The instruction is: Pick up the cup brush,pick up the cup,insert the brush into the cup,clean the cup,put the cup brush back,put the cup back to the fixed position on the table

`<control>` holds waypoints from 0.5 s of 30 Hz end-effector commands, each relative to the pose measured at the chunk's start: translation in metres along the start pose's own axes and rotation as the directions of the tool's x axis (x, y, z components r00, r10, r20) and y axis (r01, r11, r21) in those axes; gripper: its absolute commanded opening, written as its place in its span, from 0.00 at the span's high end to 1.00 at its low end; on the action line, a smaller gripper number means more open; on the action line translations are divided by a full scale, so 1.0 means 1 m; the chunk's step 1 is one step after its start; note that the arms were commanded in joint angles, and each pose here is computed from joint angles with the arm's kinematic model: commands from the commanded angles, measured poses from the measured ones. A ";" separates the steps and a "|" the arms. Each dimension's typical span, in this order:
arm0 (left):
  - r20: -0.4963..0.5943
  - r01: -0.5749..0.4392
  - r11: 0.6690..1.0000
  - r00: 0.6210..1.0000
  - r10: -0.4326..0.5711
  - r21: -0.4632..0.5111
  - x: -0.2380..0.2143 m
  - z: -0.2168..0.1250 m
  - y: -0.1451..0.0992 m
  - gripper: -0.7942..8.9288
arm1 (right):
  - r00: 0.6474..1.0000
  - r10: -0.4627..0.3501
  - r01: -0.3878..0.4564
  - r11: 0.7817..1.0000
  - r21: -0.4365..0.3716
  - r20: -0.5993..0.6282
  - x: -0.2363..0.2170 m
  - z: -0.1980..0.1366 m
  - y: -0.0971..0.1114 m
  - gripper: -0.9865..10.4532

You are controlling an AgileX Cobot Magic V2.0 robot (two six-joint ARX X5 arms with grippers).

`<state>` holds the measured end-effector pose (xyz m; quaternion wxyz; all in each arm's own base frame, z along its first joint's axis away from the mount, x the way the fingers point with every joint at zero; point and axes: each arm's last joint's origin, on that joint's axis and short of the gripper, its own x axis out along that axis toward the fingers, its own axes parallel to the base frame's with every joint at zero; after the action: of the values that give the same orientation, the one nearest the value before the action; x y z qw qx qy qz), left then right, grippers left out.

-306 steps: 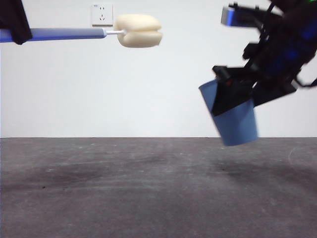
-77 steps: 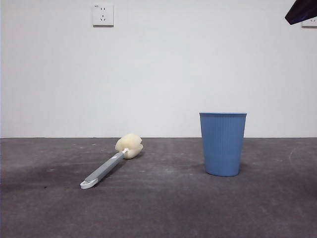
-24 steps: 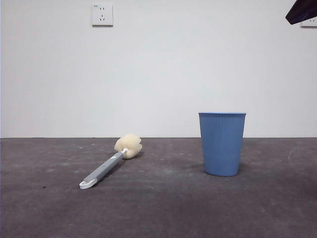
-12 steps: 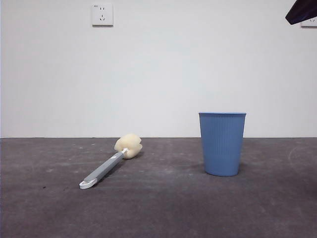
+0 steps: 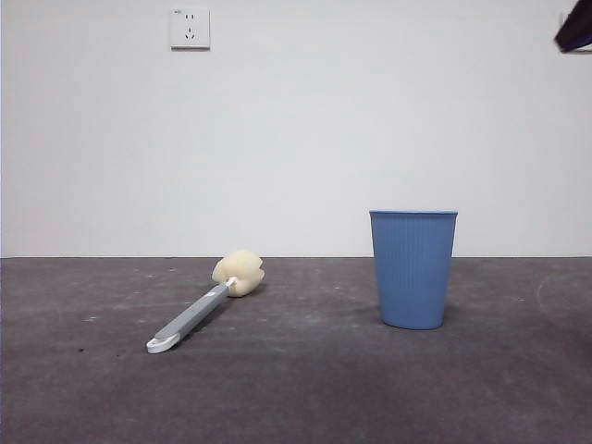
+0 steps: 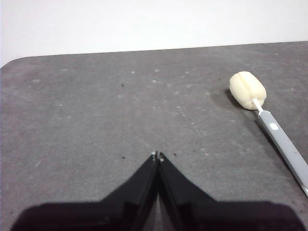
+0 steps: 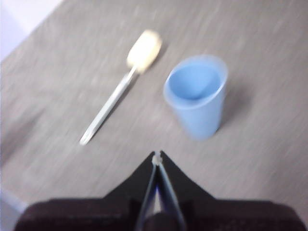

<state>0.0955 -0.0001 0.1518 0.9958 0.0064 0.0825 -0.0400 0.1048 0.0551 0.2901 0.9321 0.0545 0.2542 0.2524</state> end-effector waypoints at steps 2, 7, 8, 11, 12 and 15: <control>-0.011 -0.006 1.000 1.000 0.006 -0.011 0.001 -0.004 0.000 0.92 | 0.991 -0.096 0.100 0.994 -0.040 0.096 -0.003 -0.009 -0.020 0.91; -0.011 -0.006 1.000 1.000 0.006 -0.011 0.001 -0.004 0.000 0.92 | 0.940 -0.213 0.219 0.976 0.005 0.265 -0.004 -0.032 -0.041 0.91; -0.011 -0.007 1.000 1.000 0.007 -0.011 0.001 -0.004 0.000 0.92 | 0.928 -0.225 0.233 0.973 0.009 0.296 -0.004 -0.038 -0.044 0.91; -0.011 -0.007 1.000 1.000 0.007 -0.011 0.001 -0.004 0.000 0.92 | 0.898 -0.253 0.265 0.964 0.016 0.359 -0.001 -0.056 -0.051 0.91; -0.011 -0.007 1.000 1.000 0.007 -0.012 0.001 -0.004 0.000 0.92 | 0.890 -0.262 0.276 0.961 0.018 0.374 0.001 -0.062 -0.053 0.91; -0.011 -0.007 1.000 1.000 0.007 -0.011 0.001 -0.004 0.000 0.92 | 0.877 -0.286 0.302 0.953 0.019 0.386 0.006 -0.077 -0.058 0.91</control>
<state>0.0955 -0.0001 0.1518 0.9958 0.0065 0.0825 -0.0388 0.0960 0.0061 0.2148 0.9917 0.0500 0.0647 0.0993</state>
